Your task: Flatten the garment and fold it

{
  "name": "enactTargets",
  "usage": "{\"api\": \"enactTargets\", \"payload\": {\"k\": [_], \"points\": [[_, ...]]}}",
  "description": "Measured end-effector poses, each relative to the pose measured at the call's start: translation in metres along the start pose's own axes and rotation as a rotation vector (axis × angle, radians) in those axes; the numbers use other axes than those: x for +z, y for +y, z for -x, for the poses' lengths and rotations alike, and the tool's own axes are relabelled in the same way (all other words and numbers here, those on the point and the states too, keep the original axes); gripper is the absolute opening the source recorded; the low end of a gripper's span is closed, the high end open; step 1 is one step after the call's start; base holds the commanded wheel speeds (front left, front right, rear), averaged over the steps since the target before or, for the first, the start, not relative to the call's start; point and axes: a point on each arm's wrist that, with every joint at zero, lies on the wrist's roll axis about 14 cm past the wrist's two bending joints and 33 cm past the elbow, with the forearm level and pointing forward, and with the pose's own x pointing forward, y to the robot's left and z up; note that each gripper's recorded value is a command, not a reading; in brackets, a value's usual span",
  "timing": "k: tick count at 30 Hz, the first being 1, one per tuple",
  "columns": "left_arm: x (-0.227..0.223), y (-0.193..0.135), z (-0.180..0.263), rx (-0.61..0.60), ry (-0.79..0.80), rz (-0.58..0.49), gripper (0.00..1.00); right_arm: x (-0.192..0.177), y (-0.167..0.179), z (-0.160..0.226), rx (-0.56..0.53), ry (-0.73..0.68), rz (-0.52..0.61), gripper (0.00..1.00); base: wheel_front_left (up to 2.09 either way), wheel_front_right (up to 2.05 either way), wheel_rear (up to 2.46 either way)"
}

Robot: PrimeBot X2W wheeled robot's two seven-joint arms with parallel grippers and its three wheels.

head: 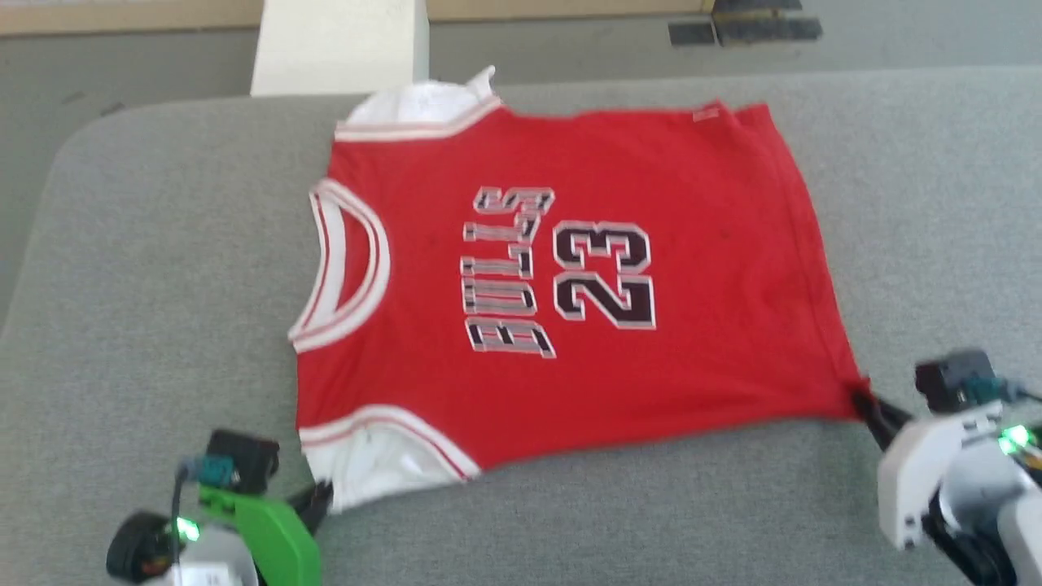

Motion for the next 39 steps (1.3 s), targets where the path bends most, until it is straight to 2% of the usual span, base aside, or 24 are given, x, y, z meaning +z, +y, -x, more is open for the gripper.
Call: {"api": "enactTargets", "payload": {"k": [3, 9, 17, 25, 31, 39], "points": [[-0.009, -0.008, 0.010, -0.001, 0.002, -0.005, 0.00, -0.014, -0.001, 0.013, -0.014, 0.029, -0.021, 0.00, 0.00, 0.00, 0.00], [-0.012, -0.016, 0.019, 0.031, -0.078, -0.093, 0.00, -0.043, 0.014, 0.034, -0.020, 0.054, -0.088, 0.00, 0.00, 0.00, 0.00], [0.037, -0.029, 0.025, 0.091, -0.422, -0.206, 0.00, -0.013, 0.021, 0.044, -0.060, -0.193, -0.117, 0.00, 0.00, 0.00, 0.00], [0.104, -0.024, 0.012, 0.097, -0.621, -0.307, 0.00, 0.014, 0.016, 0.034, -0.070, -0.267, -0.090, 0.00, 0.00, 0.00, 0.00], [0.148, -0.013, -0.012, 0.056, -0.636, -0.353, 0.00, 0.044, 0.007, 0.008, -0.058, -0.256, -0.069, 0.00, 0.00, 0.00, 0.00], [0.173, 0.017, -0.058, 0.047, -0.512, -0.290, 0.00, 0.053, -0.007, -0.035, -0.045, -0.148, -0.066, 0.00, 0.00, 0.00, 0.00]]}}
